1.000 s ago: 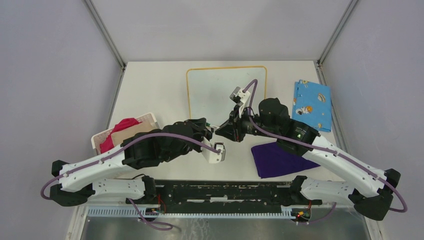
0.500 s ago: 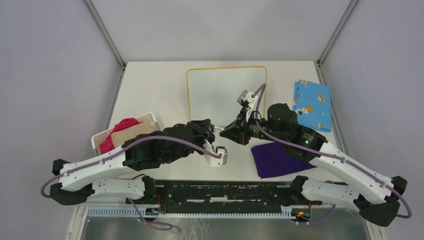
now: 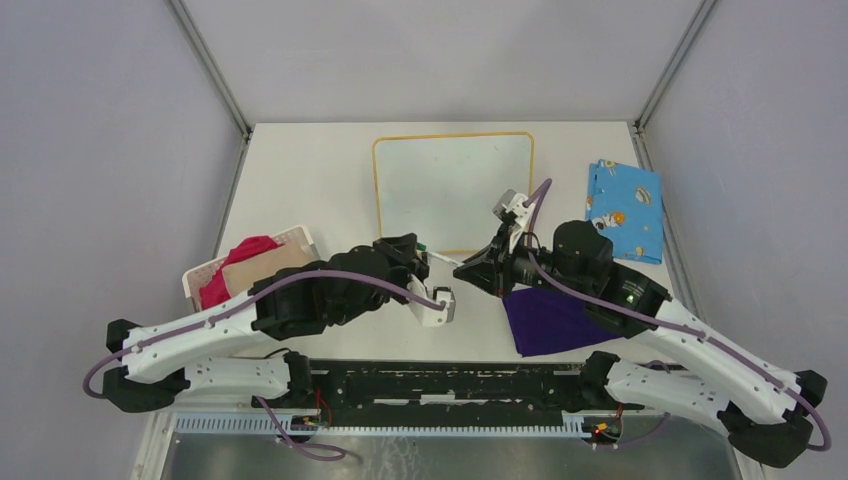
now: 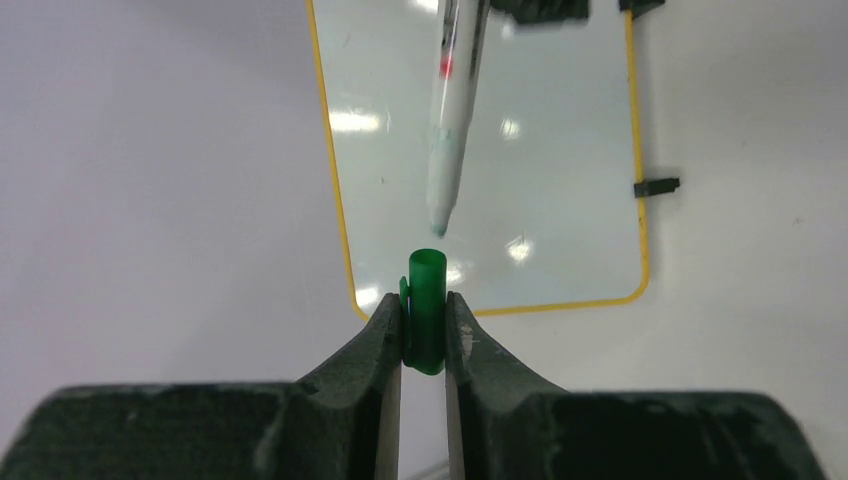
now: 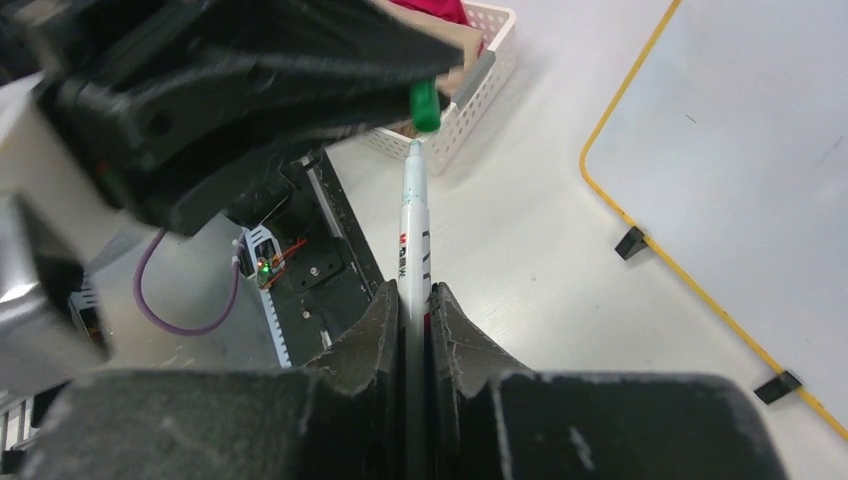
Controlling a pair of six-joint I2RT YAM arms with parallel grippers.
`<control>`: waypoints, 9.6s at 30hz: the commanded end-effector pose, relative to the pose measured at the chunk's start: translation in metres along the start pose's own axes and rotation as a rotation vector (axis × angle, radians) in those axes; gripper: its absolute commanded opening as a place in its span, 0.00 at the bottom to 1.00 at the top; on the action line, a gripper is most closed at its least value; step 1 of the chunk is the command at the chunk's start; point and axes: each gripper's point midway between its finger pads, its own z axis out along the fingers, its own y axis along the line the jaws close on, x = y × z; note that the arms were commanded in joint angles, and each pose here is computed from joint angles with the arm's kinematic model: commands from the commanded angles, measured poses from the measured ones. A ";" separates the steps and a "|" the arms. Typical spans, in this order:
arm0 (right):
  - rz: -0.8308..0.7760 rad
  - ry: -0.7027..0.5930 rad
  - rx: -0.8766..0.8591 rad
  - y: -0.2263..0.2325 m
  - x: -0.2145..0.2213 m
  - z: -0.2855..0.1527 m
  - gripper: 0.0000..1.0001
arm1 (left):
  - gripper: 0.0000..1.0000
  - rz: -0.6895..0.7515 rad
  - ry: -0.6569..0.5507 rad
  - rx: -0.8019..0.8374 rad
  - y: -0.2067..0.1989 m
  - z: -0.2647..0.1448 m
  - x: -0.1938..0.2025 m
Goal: Write a sentence on the whiteboard
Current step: Open the whiteboard marker at the center of the board, then place the pen cap at the center of the board.
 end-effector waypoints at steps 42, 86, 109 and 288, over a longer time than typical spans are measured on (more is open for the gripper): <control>-0.052 -0.252 0.634 -0.117 0.041 -0.084 0.00 | 0.02 -0.674 0.169 0.240 -0.127 0.040 0.031; -0.067 -0.343 0.618 -0.108 0.033 -0.115 0.00 | 0.06 0.096 0.111 0.609 -0.252 0.112 0.085; -0.066 -0.353 0.619 -0.108 0.031 -0.118 0.00 | 0.22 0.047 0.117 0.671 -0.269 0.114 0.083; -0.130 -0.319 0.627 -0.101 0.009 -0.127 0.00 | 0.85 -1.914 0.329 -0.367 -0.035 0.069 0.075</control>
